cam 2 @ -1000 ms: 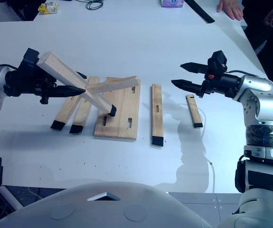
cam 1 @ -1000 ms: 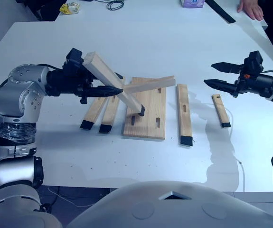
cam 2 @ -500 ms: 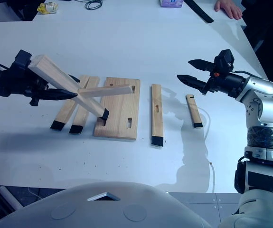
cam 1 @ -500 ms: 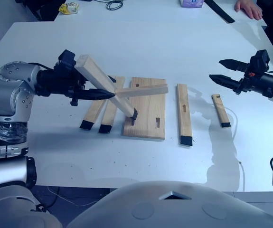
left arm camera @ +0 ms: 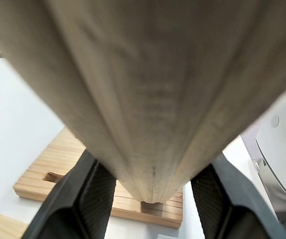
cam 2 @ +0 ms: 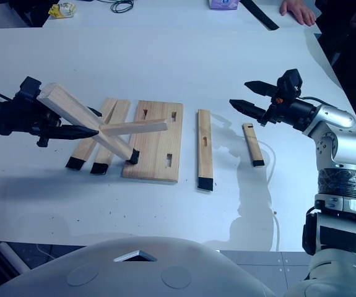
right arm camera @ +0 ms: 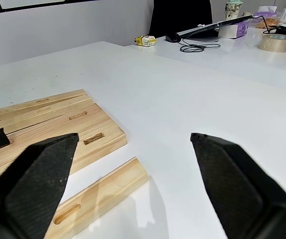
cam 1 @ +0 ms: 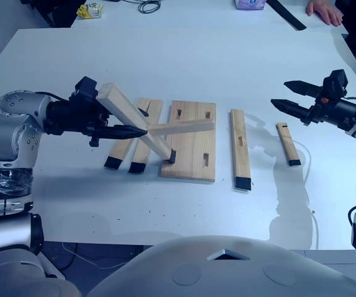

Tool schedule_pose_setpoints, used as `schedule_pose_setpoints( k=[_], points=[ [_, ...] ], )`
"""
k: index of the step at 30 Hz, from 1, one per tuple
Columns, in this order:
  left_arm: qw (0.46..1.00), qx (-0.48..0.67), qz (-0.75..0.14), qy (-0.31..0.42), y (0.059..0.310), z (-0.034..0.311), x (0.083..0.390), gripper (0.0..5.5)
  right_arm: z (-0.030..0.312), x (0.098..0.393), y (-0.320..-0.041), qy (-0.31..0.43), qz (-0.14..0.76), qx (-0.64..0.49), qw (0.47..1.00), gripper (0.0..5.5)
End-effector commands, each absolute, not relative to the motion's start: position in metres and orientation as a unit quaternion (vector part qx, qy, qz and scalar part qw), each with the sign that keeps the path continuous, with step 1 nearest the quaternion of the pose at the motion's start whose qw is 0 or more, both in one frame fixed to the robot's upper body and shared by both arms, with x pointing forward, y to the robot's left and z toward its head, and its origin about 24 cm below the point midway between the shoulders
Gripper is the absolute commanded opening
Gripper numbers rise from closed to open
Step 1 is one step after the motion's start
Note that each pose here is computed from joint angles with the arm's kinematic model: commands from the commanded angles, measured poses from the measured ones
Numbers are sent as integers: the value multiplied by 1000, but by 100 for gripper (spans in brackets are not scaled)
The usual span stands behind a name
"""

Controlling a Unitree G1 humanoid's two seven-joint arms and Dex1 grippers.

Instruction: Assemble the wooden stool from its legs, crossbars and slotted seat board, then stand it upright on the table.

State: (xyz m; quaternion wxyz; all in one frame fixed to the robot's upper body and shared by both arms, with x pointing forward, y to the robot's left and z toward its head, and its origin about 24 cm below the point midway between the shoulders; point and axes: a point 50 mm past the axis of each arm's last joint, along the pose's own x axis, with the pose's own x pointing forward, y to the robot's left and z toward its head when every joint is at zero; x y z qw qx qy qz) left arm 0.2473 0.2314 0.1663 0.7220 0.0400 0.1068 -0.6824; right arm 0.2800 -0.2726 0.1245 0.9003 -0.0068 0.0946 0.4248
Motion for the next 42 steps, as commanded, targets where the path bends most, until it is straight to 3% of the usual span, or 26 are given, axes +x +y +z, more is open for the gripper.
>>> schedule_pose_setpoints(
  k=[1,30,42],
  points=[
    [723,49,-679,119,233,164,245,208,124,277,-273,93,421,-3,902,416],
    [726,79,-679,75,223,175,278,206,114,273,-262,104,430,19,897,416],
    [725,107,-671,108,210,151,271,206,114,272,-259,99,428,26,898,416]
  ],
)
